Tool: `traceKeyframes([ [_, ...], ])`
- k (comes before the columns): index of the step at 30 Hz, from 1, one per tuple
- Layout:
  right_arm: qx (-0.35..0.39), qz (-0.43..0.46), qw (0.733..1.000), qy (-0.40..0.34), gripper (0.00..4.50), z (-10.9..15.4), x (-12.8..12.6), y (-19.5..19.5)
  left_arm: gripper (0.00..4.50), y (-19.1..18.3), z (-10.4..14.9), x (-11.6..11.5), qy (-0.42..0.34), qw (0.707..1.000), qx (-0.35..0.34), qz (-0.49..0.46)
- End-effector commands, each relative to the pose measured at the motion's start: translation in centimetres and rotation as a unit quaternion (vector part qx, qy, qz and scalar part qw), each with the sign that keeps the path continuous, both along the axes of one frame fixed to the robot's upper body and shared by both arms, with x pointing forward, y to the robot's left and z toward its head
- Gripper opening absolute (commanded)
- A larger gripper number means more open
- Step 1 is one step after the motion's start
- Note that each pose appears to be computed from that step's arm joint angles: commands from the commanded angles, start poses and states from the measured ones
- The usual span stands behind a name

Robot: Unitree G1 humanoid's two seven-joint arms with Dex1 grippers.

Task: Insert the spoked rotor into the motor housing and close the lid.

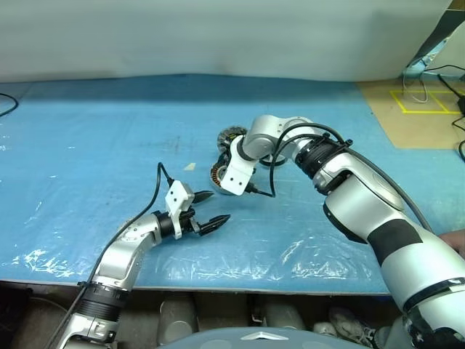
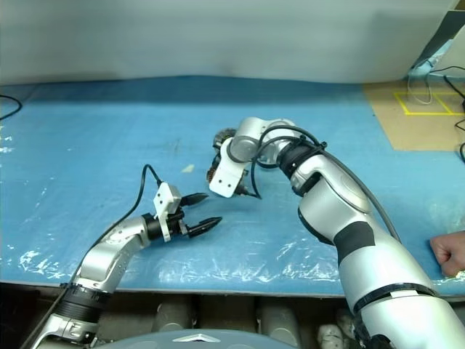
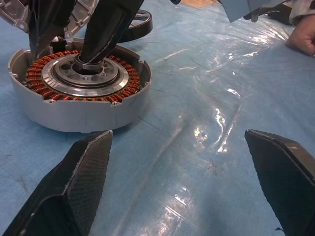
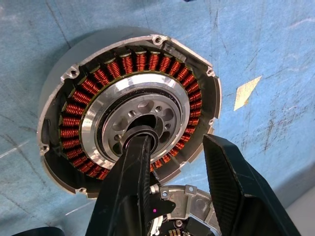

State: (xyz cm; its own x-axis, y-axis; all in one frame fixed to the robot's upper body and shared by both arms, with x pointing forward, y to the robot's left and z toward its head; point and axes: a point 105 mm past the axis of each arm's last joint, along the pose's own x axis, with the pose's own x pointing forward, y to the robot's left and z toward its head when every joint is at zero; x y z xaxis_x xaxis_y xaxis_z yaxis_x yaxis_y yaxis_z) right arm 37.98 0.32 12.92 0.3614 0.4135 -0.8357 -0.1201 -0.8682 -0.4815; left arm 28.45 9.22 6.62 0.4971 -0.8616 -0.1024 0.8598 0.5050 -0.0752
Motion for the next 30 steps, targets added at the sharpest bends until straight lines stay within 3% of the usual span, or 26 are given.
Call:
traceKeyframes([
  [1,-0.001,0.015,1.000,-0.013,1.71,0.9,-0.2,0.8,4.50,-0.3,0.8,-0.1,-0.017,1.000,-0.006,-0.008],
  [14,-0.025,-0.001,1.000,-0.016,1.71,0.3,0.5,-0.9,4.50,-0.1,-0.1,0.3,-0.012,1.000,-0.005,-0.002],
  [30,0.004,0.025,1.000,-0.007,1.71,2.9,-0.6,0.3,4.50,-0.3,0.8,0.3,-0.017,1.000,-0.006,-0.012],
])
